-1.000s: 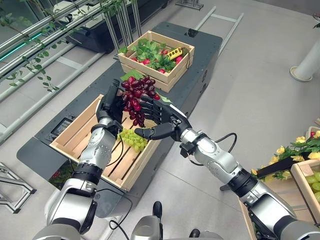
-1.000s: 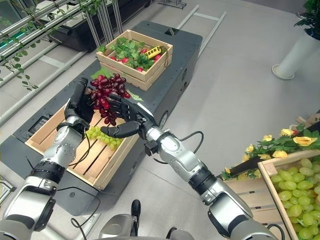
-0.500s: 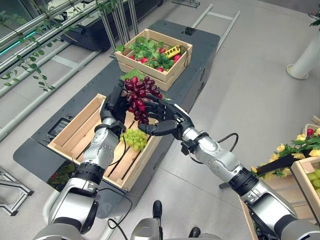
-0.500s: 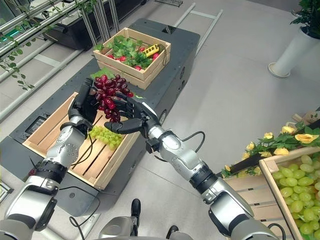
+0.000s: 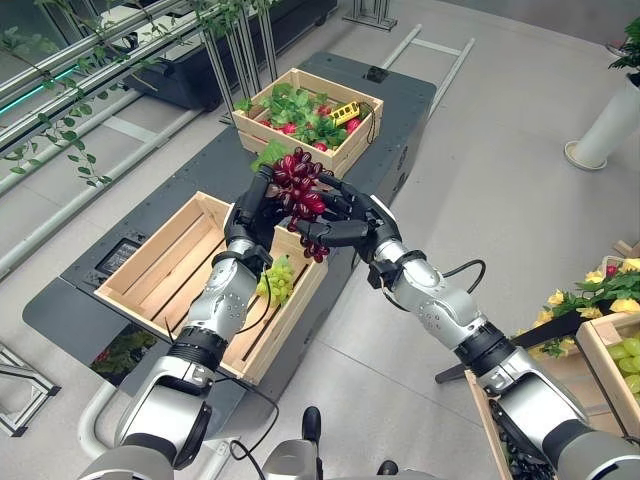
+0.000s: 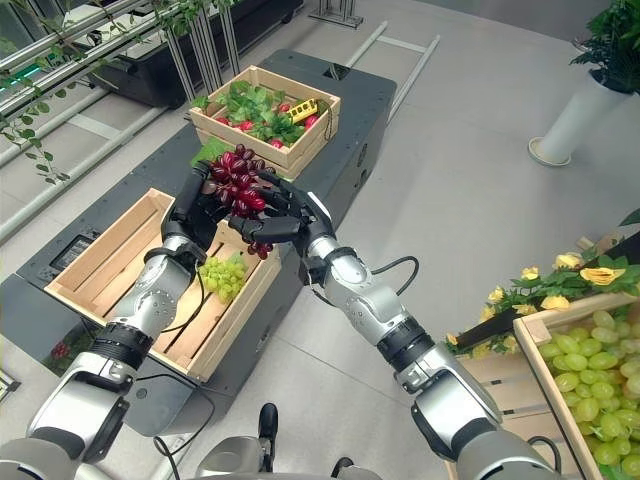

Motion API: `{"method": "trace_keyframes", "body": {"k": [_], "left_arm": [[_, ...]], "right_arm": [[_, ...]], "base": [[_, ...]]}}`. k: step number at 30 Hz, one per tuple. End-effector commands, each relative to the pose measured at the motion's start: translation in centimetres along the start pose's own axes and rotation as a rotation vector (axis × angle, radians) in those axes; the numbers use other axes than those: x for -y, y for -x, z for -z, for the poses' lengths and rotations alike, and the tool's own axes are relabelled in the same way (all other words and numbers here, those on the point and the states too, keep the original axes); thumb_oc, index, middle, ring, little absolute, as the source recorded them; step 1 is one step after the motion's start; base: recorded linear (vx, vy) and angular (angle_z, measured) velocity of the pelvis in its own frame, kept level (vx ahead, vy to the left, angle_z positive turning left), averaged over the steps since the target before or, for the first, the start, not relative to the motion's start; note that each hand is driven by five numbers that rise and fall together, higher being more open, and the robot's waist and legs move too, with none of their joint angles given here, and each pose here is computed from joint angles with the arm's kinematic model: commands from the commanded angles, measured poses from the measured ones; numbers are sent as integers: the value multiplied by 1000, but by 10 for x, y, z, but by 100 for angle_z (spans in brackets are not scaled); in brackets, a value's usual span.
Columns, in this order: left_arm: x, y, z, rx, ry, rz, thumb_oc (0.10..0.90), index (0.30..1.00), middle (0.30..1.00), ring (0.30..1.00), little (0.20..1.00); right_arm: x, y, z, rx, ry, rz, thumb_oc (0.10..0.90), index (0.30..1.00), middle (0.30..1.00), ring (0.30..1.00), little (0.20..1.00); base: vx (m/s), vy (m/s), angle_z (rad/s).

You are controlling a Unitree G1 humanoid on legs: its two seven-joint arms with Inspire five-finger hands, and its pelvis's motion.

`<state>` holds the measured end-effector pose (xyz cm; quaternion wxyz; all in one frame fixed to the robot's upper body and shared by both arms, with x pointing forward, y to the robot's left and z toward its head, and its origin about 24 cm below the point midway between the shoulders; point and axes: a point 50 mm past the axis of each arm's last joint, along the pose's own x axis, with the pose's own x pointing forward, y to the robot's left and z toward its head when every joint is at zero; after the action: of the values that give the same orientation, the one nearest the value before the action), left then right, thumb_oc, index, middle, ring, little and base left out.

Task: Pick up the fruits from the basket on one side to the basket on the other side

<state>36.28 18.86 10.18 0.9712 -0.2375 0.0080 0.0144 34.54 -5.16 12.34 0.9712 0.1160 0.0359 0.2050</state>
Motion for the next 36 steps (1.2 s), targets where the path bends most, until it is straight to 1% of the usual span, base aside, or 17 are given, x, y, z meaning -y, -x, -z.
{"method": "trace_keyframes", "body": {"k": [1,2,6,13,18,21,26,29,32,36], "left_arm": [[90,-10,-38,198,51,342,400,300,300,300,300],[95,-8,-40,206,57,357,400,300,300,300,300],[101,-7,-43,212,60,363,400,300,300,300,300],[103,-5,-49,240,47,368,400,300,300,300,300],[108,-1,-49,263,8,402,400,300,300,300,300],[110,2,-48,265,-7,420,400,300,300,300,300],[110,5,-44,253,-7,431,400,300,300,300,300],[108,7,-38,241,-7,430,400,300,300,300,300],[106,8,-33,232,-23,418,400,300,300,300,300],[99,7,-29,218,-25,385,400,300,300,300,300]], "right_arm": [[-18,-15,-6,3,-48,-3,800,900,900,900,900],[-14,-15,2,-34,-52,17,800,900,900,900,900],[-11,-14,15,-94,-54,37,800,900,900,900,900],[-14,-10,41,-210,-44,0,800,900,900,900,900],[-22,-8,49,-229,-140,-36,800,900,900,900,900],[-28,-8,42,-179,-235,-72,800,900,900,900,900],[-38,-10,24,-80,-324,-136,800,900,900,900,900],[-49,-7,7,28,-389,-195,800,900,900,900,900],[-50,-6,-8,125,-392,-209,800,900,900,900,900],[-49,-4,-19,200,-359,-204,800,900,900,900,900]], "base": [[0,0,0],[-5,-2,4],[-5,-2,6],[0,0,0],[0,0,0],[0,0,0],[0,0,0],[0,0,0],[0,0,0],[0,0,0]]}}
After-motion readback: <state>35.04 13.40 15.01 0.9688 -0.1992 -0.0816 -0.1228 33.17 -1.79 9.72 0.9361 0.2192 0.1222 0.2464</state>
